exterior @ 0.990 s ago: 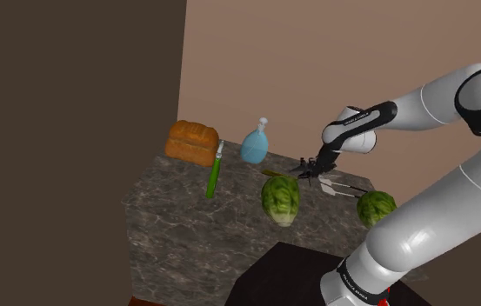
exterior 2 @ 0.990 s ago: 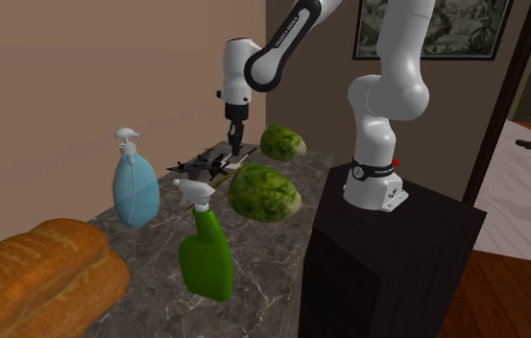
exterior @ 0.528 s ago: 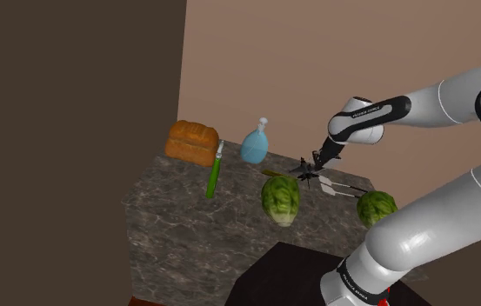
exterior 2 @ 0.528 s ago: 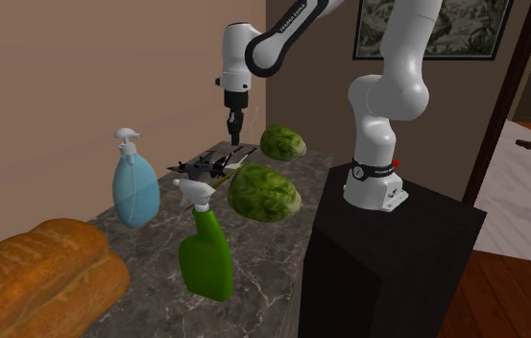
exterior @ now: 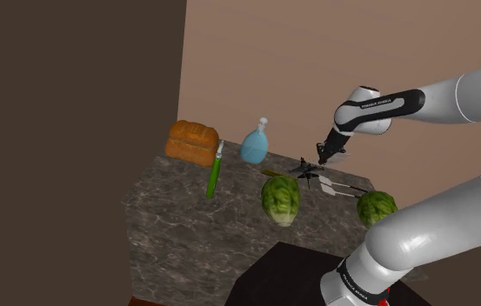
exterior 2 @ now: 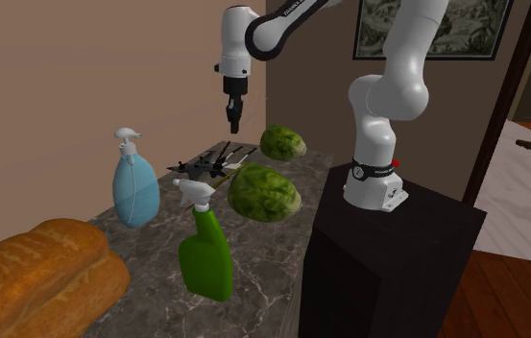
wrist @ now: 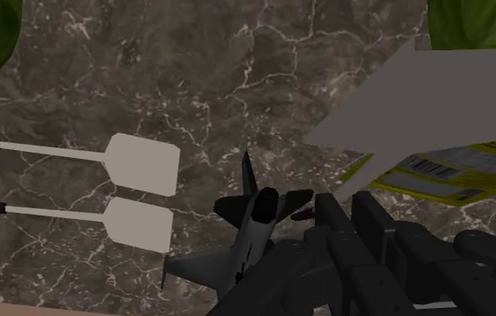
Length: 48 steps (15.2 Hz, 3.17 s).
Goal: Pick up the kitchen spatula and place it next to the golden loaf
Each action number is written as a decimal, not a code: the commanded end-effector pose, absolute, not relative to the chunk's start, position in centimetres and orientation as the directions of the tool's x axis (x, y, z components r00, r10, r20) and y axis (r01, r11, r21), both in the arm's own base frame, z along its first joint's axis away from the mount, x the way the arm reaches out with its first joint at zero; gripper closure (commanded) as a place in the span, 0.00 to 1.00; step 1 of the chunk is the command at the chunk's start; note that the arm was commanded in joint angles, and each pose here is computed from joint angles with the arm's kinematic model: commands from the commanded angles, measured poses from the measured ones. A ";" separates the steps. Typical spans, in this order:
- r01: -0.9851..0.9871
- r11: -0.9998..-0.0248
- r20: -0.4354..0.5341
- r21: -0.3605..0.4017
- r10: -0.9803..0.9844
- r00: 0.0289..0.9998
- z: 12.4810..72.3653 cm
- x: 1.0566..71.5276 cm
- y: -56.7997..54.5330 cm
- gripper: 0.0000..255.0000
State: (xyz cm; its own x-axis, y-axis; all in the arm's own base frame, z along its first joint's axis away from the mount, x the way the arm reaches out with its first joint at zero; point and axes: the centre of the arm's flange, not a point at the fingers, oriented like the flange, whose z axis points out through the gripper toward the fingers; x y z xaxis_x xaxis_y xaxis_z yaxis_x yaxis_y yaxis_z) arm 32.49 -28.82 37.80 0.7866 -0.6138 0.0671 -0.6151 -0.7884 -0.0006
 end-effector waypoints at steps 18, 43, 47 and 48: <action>-0.615 -0.788 0.066 -0.001 -0.614 0.787 42.5 41.4 -18.9 1.00; -0.615 -0.788 0.066 -0.001 -0.614 0.787 39.8 58.7 0.1 1.00; -0.615 -0.788 0.066 -0.001 -0.614 0.787 37.7 58.7 0.1 1.00; -0.615 -0.788 0.066 -0.001 -0.614 0.787 37.2 58.7 0.1 1.00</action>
State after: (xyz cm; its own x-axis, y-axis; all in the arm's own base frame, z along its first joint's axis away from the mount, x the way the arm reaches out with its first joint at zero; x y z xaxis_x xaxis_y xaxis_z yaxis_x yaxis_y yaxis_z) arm 58.69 0.01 37.77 0.7866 -0.6140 0.0660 -0.6153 -0.7883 -0.0002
